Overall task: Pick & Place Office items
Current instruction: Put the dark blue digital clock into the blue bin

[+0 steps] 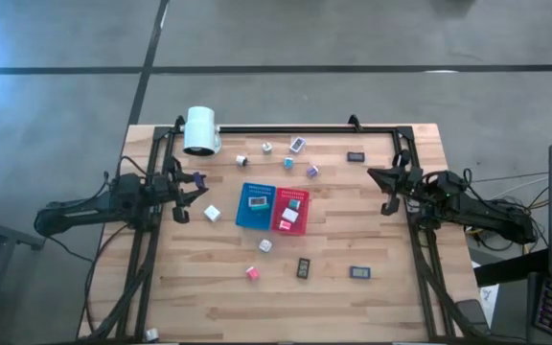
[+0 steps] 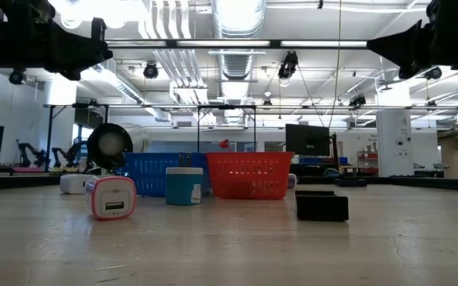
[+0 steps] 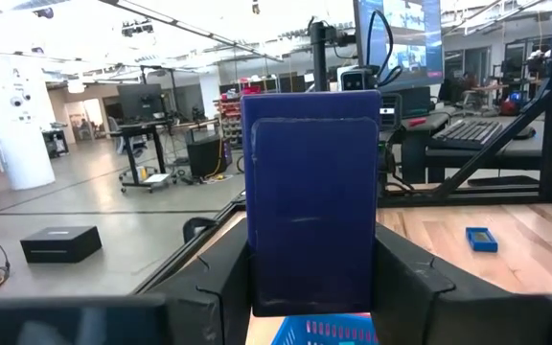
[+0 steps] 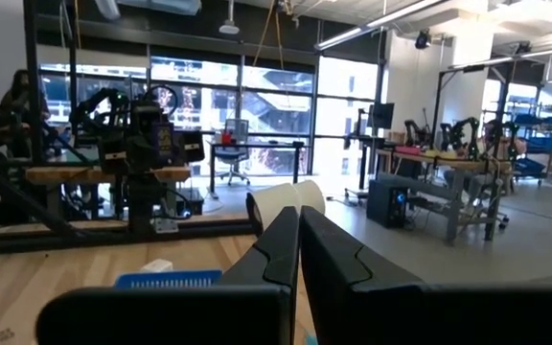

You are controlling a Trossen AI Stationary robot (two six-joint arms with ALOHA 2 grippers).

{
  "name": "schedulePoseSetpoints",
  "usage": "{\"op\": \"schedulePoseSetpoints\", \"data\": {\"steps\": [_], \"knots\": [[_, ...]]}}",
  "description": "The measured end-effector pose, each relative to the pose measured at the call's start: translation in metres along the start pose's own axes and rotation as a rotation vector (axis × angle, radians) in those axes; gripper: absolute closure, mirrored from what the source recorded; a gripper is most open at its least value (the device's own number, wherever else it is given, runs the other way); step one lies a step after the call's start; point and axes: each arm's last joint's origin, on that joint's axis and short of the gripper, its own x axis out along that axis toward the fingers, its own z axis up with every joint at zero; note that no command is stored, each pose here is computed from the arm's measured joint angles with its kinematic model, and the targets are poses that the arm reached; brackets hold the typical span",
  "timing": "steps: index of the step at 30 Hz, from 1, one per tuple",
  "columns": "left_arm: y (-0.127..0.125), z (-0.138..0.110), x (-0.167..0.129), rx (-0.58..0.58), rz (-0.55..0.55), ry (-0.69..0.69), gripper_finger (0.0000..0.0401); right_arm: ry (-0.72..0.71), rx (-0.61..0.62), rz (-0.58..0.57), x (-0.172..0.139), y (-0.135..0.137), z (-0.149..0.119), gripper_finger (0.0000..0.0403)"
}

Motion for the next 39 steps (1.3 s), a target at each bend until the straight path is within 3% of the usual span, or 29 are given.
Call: {"op": "schedulePoseSetpoints", "data": {"steps": [12,21,39], "knots": [[0.000,0.003,0.005,-0.075,-0.007,-0.027,0.0247,-0.013,0.002,-0.001,0.000,0.000,0.001,0.0394],[-0.004,-0.003,0.032,-0.100,-0.056,0.014,0.0247,-0.020,0.002,-0.001,0.000,0.000,0.002,0.0394],[-0.017,-0.037,0.129,-0.071,-0.102,0.454,0.0247,-0.020,0.002,-0.002,0.000,0.000,0.002,0.0394]]}}
